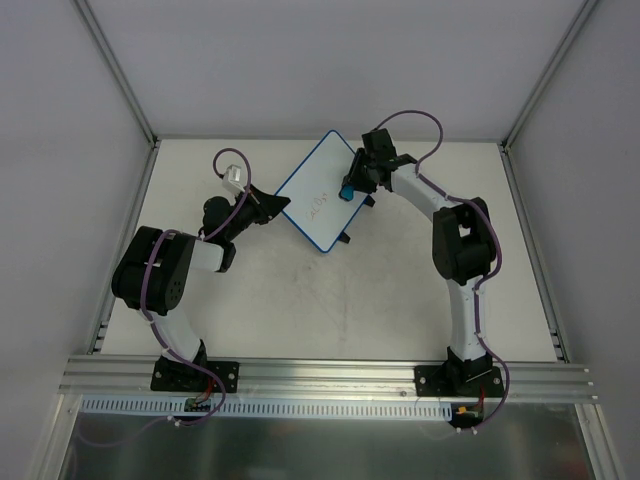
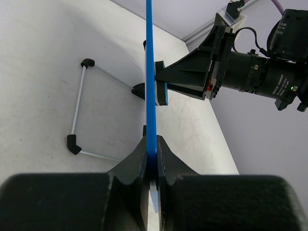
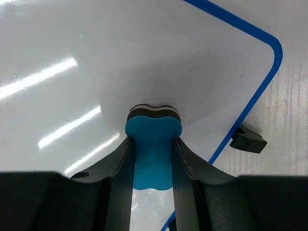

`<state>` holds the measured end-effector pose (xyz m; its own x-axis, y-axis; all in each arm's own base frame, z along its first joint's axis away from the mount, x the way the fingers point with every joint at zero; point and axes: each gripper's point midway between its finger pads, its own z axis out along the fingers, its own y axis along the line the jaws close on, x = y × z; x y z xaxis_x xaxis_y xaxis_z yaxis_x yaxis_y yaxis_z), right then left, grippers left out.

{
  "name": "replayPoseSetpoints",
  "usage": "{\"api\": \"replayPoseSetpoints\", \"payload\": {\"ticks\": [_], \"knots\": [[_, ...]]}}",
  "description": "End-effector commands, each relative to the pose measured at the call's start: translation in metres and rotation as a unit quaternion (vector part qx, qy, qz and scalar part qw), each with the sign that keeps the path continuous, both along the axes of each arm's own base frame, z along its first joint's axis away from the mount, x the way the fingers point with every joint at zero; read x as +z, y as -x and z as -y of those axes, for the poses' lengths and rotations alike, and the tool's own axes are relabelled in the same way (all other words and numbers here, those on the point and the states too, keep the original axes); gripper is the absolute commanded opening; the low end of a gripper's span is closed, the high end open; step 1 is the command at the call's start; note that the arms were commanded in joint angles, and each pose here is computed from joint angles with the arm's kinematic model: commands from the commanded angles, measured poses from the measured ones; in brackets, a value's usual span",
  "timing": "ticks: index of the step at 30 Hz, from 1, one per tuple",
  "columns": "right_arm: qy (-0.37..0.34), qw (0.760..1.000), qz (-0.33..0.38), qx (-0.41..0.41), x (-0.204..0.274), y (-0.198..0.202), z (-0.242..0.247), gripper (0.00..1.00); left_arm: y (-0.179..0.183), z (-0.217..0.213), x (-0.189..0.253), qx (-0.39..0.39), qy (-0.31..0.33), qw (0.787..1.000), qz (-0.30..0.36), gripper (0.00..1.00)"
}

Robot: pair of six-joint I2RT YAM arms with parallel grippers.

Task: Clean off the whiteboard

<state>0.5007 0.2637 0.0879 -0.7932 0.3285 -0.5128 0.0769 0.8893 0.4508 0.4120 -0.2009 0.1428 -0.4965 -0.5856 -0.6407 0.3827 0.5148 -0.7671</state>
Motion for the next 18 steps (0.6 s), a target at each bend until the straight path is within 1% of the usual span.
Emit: {"api": "replayPoseSetpoints", "payload": {"ticks": [1,6,18], "knots": [[-0.003,0.996,-0.026,0.083,-0.018,0.037,-0.042,0.00,0.007,0.015,0.012,-0.044,-0.023,0.997,0.057,0.00],[0.016,0.989,0.026,0.143,0.006,0.041,-0.069,0.00,0.007,0.015,0.011,-0.044,-0.023,0.997,0.055,0.00],[0.031,0.959,0.092,0.265,0.036,0.071,-0.126,0.00,0.008,0.015,0.011,-0.045,-0.024,0.997,0.055,0.00]]}}
